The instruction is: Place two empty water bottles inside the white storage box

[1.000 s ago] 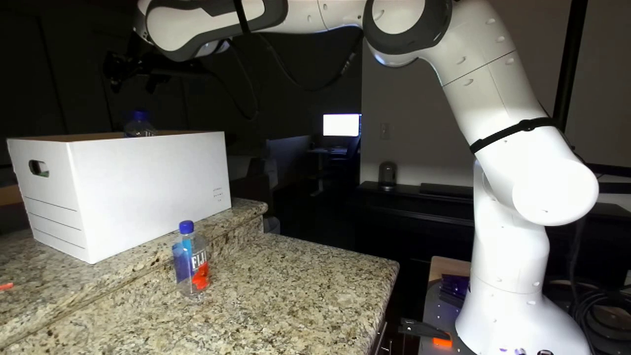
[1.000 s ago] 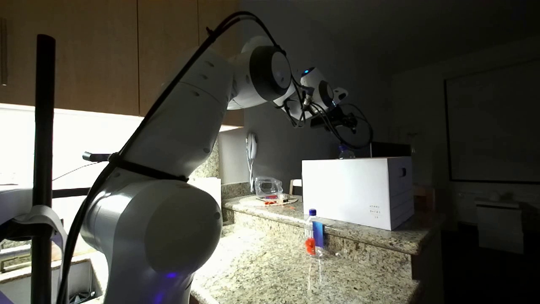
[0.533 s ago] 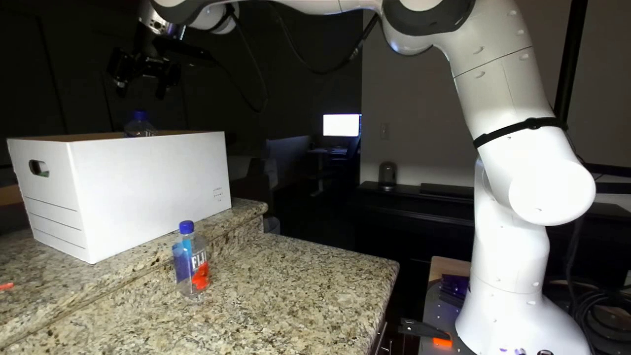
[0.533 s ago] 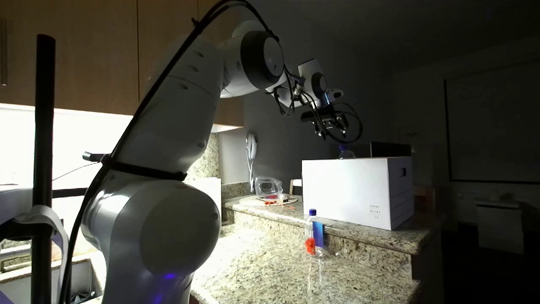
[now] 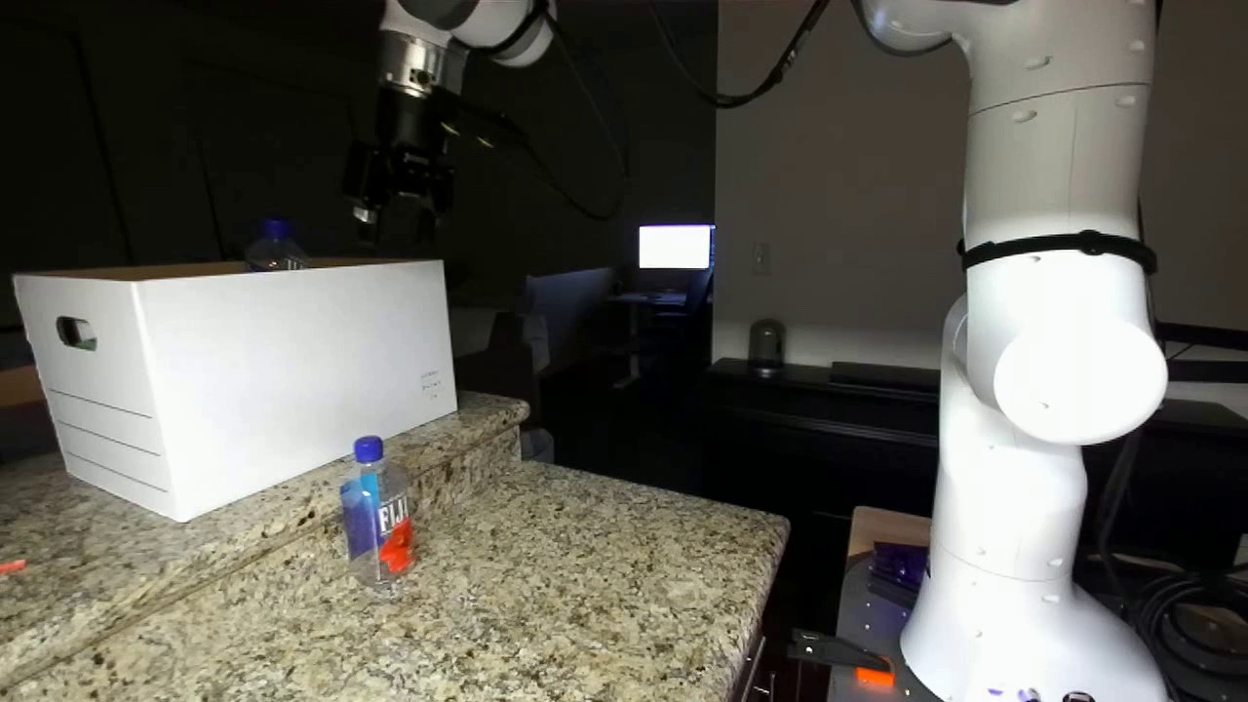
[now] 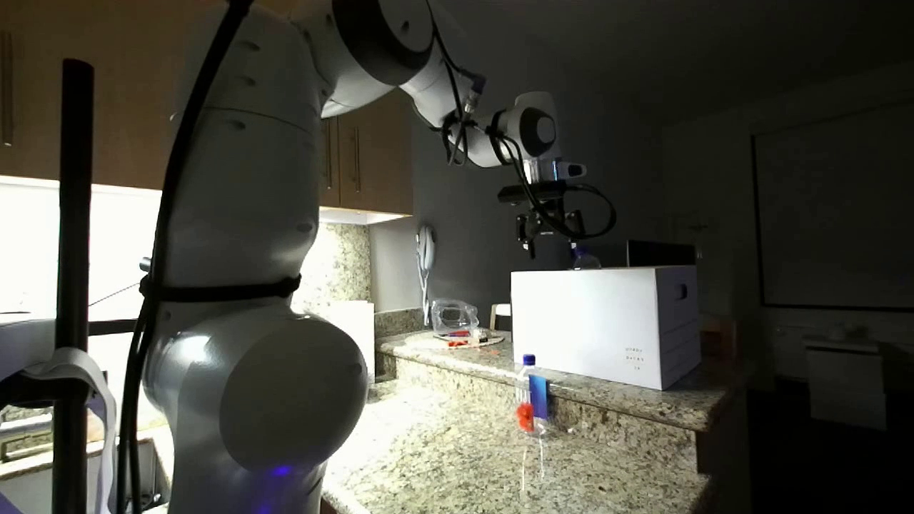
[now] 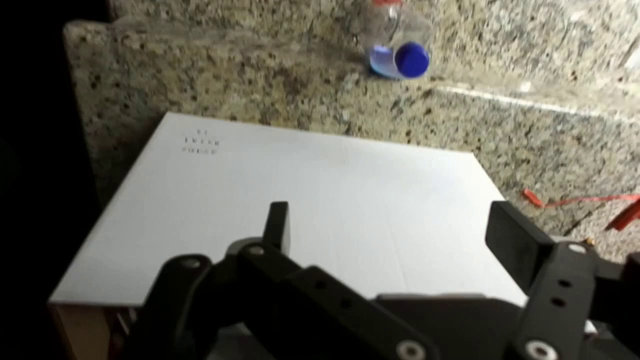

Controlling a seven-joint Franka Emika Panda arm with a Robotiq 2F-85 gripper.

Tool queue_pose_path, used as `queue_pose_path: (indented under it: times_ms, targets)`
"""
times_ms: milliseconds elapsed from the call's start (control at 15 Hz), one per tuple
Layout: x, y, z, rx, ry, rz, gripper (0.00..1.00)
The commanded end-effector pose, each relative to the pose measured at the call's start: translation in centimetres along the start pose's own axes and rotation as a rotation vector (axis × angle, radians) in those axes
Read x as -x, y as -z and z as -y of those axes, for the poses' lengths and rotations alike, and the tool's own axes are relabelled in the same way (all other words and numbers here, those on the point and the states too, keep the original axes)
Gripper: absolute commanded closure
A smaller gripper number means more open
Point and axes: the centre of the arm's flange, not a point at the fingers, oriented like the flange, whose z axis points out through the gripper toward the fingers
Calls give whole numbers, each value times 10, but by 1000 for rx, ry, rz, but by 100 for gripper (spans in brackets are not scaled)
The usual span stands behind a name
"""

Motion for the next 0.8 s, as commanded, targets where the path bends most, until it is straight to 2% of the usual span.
queue_pose_path:
  times_ms: [0,267,733]
  targets:
    - [54,-27,-15,-60,64,117,0]
    - [70,-77,-10,-117,144,218,0]
    - [69,-155,11,-173,300,309,0]
